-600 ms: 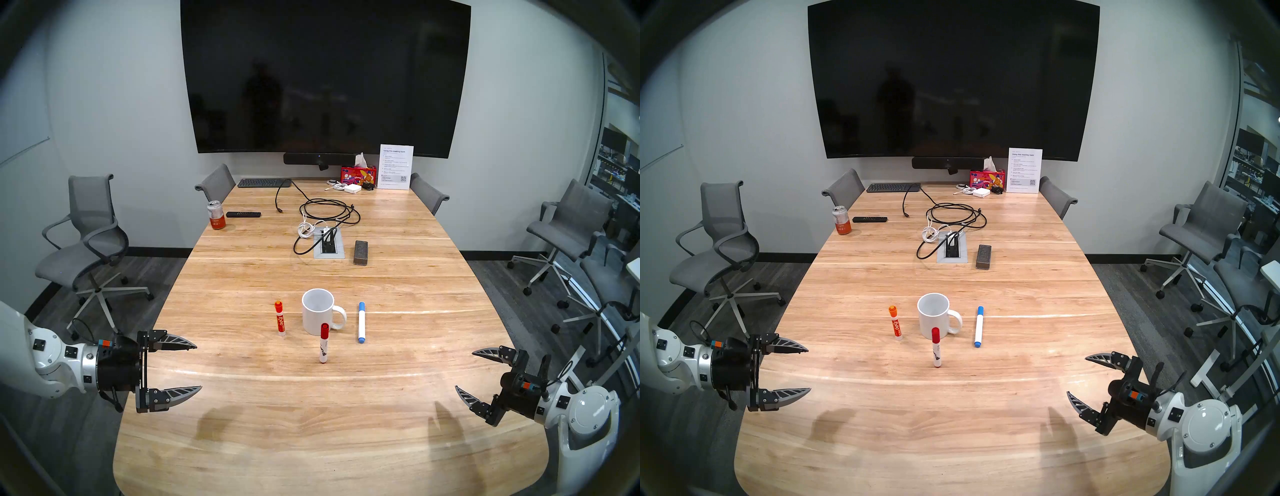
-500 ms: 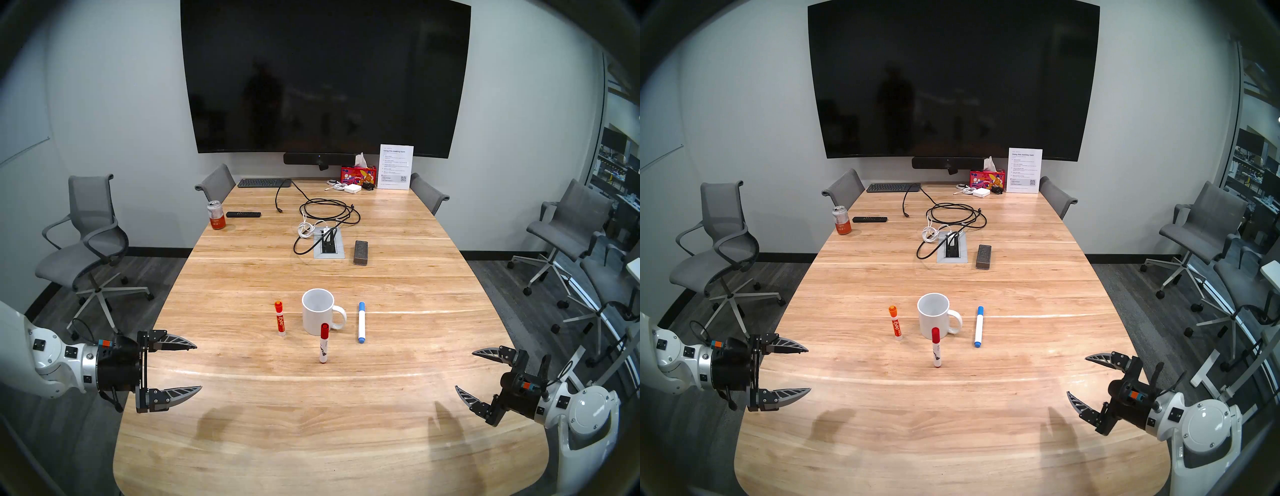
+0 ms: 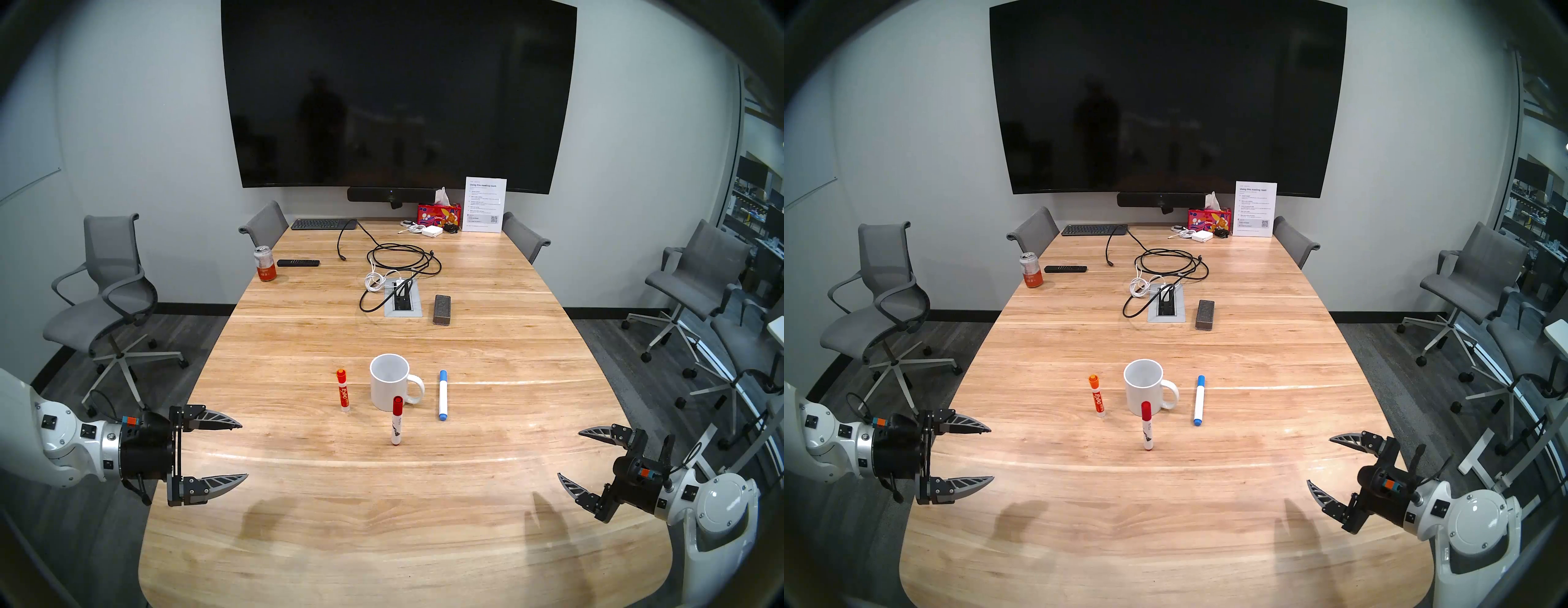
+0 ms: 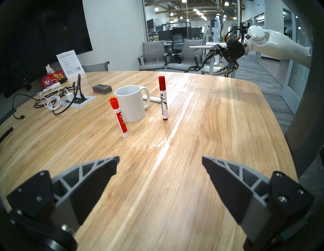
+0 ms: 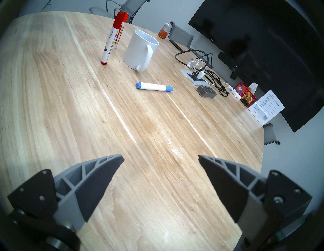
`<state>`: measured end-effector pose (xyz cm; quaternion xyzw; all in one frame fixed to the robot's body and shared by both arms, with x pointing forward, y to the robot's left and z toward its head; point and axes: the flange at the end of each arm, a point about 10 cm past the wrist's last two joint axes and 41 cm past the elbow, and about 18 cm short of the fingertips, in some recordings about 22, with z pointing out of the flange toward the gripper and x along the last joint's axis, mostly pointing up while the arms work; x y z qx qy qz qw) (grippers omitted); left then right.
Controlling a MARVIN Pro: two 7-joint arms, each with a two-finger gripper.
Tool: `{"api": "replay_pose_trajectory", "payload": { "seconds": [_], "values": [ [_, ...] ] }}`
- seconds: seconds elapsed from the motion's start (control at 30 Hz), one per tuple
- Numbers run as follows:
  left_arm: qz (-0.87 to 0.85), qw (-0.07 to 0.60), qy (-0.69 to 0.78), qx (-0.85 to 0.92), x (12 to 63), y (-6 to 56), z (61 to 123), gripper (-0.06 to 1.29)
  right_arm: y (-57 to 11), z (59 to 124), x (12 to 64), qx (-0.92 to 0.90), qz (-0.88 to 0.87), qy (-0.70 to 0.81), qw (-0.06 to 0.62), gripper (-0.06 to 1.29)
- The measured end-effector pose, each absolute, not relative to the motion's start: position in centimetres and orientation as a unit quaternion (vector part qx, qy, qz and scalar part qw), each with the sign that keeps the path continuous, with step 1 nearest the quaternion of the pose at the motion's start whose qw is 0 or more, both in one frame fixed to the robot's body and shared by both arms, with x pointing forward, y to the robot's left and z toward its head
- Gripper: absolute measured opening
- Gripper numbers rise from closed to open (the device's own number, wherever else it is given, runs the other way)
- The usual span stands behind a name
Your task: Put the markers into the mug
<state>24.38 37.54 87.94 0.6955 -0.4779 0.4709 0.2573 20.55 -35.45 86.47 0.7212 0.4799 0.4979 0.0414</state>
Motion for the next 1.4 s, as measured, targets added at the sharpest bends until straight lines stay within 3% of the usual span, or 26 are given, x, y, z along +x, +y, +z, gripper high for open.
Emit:
{"api": "replay_pose_trajectory", "payload": {
  "seconds": [0.6, 1.4],
  "values": [
    [0.465, 0.239, -0.51, 0.683, 28.9, 38.0, 88.3, 1.26, -35.5, 86.5, 20.5, 0.721, 0.498, 0.48, 0.041, 1.2],
    [0.434, 0.276, -0.555, 0.654, 32.6, 37.1, 88.8, 1.26, -35.5, 86.4, 20.5, 0.721, 0.498, 0.48, 0.042, 1.2]
  ]
}}
